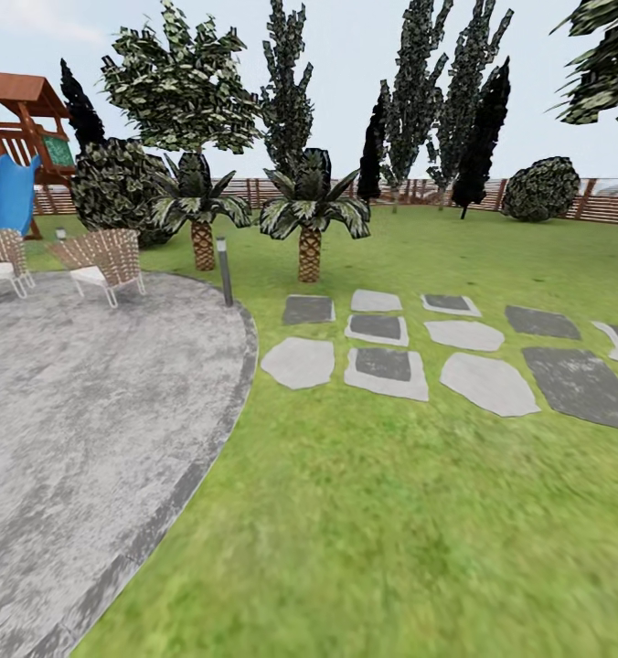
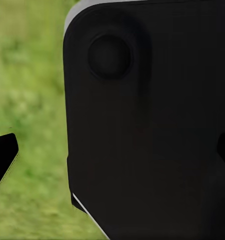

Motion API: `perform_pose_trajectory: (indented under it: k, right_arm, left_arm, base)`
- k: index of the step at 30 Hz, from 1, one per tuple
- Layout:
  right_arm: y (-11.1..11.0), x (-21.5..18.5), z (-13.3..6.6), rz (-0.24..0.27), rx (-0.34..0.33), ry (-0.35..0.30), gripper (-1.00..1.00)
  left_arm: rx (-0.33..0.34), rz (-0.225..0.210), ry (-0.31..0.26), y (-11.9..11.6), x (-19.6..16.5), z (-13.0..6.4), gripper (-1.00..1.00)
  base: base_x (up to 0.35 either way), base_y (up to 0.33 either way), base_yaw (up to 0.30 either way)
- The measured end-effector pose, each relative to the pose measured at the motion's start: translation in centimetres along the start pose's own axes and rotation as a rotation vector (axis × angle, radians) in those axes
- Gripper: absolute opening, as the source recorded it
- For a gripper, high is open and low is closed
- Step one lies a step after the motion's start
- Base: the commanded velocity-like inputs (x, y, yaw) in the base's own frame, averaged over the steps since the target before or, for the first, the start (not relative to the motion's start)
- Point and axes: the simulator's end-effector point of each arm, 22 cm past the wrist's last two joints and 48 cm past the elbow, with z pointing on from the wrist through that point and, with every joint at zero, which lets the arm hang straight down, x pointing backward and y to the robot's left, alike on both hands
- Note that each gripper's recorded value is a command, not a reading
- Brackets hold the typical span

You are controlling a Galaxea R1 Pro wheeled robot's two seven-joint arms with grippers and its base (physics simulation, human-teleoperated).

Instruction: Take the three Easter eggs out of the wicker basket on the lawn in the garden, then place them on the lawn next to a single tree (choose any tree) so that all three eggs are next to the same tree and none are left in the basket.

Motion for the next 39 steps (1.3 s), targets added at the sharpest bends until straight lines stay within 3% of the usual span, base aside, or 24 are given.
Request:
perform_pose_trajectory:
  k: [26,39]
  right_arm:
    - [0.14,-0.03,0.0,0.0,-0.002,-0.001,1.0]
    - [0.14,-0.04,0.0,0.0,-0.002,-0.001,1.0]
  left_arm:
    - [0.0,0.0,0.0,0.0,0.0,0.0,1.0]
    - [0.0,0.0,0.0,0.0,-0.01,0.0,1.0]
  base:
    - [0.328,0.0,-0.011]
    - [0.328,0.0,-0.234]
